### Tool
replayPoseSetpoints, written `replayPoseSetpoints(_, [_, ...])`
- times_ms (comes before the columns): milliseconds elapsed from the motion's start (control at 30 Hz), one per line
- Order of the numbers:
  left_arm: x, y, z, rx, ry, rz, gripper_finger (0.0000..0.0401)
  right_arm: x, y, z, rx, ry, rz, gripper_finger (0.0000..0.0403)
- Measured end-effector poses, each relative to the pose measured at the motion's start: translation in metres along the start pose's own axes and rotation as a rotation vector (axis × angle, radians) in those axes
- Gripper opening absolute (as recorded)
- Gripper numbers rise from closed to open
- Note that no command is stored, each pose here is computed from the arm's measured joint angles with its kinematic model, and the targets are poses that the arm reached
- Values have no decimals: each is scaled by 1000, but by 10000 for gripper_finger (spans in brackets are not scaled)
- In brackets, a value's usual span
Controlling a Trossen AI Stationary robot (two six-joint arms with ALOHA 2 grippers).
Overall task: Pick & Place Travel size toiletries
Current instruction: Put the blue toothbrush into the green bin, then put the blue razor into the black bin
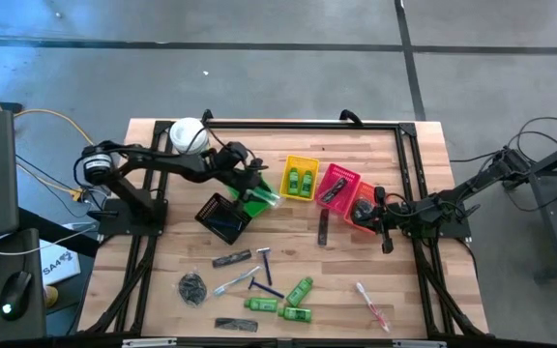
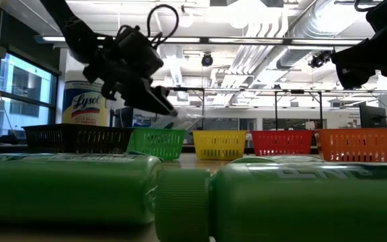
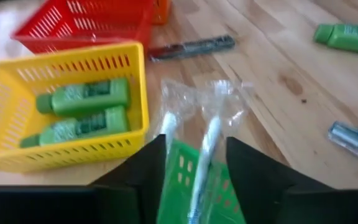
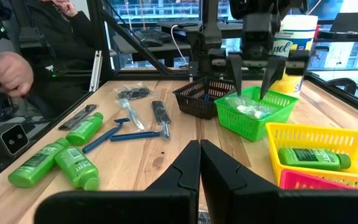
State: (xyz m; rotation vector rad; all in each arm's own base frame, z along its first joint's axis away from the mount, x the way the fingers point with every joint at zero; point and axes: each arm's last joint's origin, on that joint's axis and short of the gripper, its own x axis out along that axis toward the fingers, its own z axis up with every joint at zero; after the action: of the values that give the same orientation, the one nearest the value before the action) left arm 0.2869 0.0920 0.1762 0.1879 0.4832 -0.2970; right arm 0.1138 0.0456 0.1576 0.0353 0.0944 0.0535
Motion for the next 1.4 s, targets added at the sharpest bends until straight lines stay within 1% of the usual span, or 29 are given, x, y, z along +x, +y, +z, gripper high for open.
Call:
replayPoseSetpoints(133, [-13, -2, 12, 20, -13, 39, 216, 0, 0, 0, 3, 2, 0, 3])
replayPoseSetpoints(233, [-30, -7, 26, 28, -47, 62, 234, 0, 0, 0, 3, 2, 1, 3])
replayPoseSetpoints(367, [-61, -17, 47, -94, -53, 154, 231, 0, 0, 0, 2, 4, 0, 3])
replayPoseSetpoints(433, [-78, -23, 59, -130, -65, 188, 218, 0, 0, 0, 2, 3, 0, 3])
replayPoseSetpoints(567, [-108, -46, 76, -127, -91, 213, 176, 0, 0, 0, 3, 2, 0, 3])
replayPoseSetpoints(667, [-127, -65, 86, -142, -108, 252, 126, 0, 0, 0, 6, 1, 0, 3])
replayPoseSetpoints(733, [-137, -77, 90, -155, -109, 296, 80, 0, 0, 0, 6, 1, 0, 3])
replayPoseSetpoints(800, [-147, -89, 90, -157, -101, 320, 29, 0, 0, 0, 5, 2, 0, 3])
replayPoseSetpoints(833, [-152, -95, 90, -157, -104, 322, 15, 0, 0, 0, 5, 2, 0, 3])
replayPoseSetpoints(867, [-156, -100, 90, -159, -113, 321, 11, 0, 0, 0, 6, 1, 0, 3])
replayPoseSetpoints(967, [-165, -113, 85, -142, -170, 303, 7, 0, 0, 0, 6, 1, 0, 3])
replayPoseSetpoints(1067, [-168, -124, 72, -141, -242, 292, 2, 0, 0, 0, 7, 2, 0, 3])
replayPoseSetpoints(1200, [-161, -135, 50, -148, -325, 261, 1, 0, 0, -1, 11, 6, 0, 3])
replayPoseSetpoints(1400, [-141, -146, 17, -149, -331, 244, 0, 1, 0, -2, 20, 21, -1, 3])
